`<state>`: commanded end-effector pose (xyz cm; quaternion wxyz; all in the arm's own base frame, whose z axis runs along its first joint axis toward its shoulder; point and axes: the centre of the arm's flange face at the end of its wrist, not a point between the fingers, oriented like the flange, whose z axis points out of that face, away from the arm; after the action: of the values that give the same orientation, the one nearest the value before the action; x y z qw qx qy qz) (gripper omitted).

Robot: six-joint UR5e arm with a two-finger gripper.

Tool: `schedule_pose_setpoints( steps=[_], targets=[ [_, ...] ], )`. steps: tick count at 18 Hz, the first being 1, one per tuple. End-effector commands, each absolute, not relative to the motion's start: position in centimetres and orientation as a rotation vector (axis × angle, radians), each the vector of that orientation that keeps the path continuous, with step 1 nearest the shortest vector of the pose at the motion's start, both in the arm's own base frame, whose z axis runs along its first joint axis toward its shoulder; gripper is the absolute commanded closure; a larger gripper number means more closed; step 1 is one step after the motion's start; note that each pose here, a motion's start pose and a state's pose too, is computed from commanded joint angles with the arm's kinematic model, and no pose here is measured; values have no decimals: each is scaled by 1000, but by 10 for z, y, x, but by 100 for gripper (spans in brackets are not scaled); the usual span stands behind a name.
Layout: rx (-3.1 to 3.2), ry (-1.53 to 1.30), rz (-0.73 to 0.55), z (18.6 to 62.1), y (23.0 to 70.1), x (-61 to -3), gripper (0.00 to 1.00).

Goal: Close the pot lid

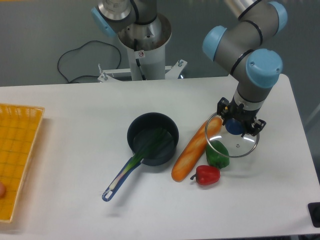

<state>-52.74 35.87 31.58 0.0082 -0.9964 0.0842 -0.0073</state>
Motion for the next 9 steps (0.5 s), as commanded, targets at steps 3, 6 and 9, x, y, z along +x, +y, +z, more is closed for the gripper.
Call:
schedule_pose_setpoints(
  steps=[3,6,9],
  targets=[
    [-3116,261,-22,317,358,-527,52],
    [-3114,261,-23,321,357,-522,52],
    [-3115,204,-11,336,358,-505,52]
  ],
)
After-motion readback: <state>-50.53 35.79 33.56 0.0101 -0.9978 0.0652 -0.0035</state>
